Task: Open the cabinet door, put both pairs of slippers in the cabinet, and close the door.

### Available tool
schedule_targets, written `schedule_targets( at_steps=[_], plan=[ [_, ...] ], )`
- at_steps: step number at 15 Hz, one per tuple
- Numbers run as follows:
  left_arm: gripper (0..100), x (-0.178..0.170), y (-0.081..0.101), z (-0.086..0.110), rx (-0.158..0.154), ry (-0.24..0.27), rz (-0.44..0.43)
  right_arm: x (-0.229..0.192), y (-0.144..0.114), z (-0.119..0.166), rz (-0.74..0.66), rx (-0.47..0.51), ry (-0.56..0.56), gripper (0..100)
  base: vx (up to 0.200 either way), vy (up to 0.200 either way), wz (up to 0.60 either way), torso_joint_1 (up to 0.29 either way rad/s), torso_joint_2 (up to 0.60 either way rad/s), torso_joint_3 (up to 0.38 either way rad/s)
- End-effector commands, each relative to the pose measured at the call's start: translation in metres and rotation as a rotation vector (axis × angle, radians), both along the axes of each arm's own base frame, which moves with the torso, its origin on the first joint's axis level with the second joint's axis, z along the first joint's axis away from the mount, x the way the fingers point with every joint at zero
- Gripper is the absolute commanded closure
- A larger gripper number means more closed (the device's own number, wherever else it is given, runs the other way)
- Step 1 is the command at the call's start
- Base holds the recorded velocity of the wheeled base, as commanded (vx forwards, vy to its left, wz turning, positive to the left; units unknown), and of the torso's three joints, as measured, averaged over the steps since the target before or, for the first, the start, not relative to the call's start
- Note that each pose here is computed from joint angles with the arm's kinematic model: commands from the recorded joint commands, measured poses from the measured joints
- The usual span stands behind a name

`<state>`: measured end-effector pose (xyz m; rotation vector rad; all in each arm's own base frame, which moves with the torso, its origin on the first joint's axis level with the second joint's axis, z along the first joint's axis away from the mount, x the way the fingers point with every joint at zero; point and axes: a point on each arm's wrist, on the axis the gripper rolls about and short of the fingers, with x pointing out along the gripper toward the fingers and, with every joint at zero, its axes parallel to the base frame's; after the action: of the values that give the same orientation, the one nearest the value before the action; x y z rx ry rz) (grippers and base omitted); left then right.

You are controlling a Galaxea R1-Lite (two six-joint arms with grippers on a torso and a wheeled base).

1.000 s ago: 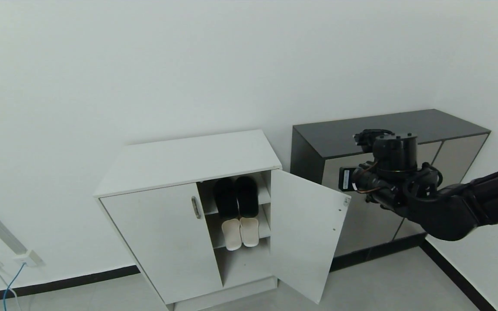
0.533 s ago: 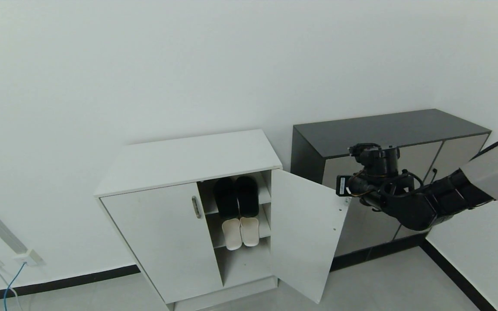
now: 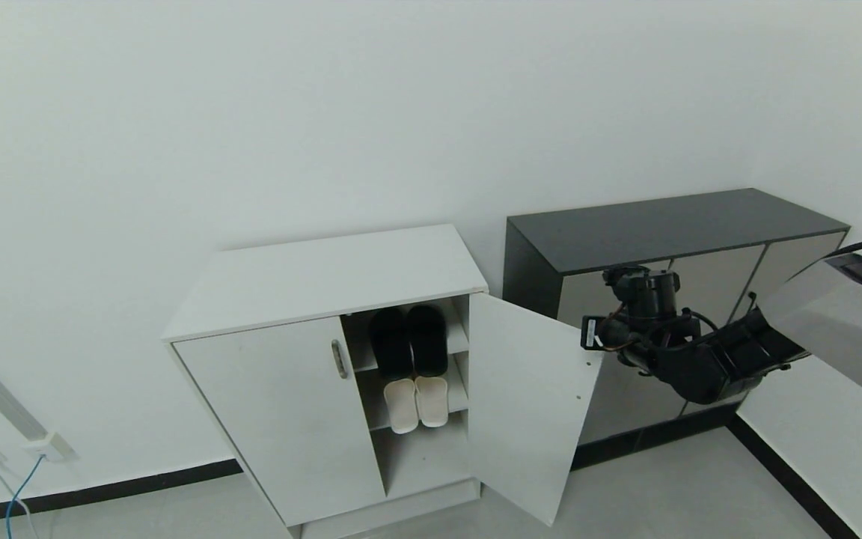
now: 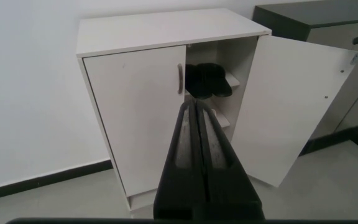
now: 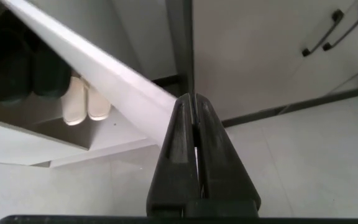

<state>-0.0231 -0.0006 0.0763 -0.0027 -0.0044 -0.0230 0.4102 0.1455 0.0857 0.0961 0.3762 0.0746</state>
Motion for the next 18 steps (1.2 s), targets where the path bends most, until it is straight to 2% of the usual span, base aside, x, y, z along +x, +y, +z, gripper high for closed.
schedule_targets(
  at_steps=[1, 18],
  plan=[
    [100, 0.0, 0.0, 0.0, 0.0, 0.001, 0.0, 0.005, 0.0, -0.006, -0.002, -0.001, 0.004, 100, 0.0, 0.0, 0.0, 0.0, 0.0, 0.0],
    [100, 0.0, 0.0, 0.0, 0.0, 0.001, 0.0, 0.014, 0.002, -0.016, -0.009, -0.007, 0.007, 100, 0.0, 0.0, 0.0, 0.0, 0.0, 0.0]
  ],
)
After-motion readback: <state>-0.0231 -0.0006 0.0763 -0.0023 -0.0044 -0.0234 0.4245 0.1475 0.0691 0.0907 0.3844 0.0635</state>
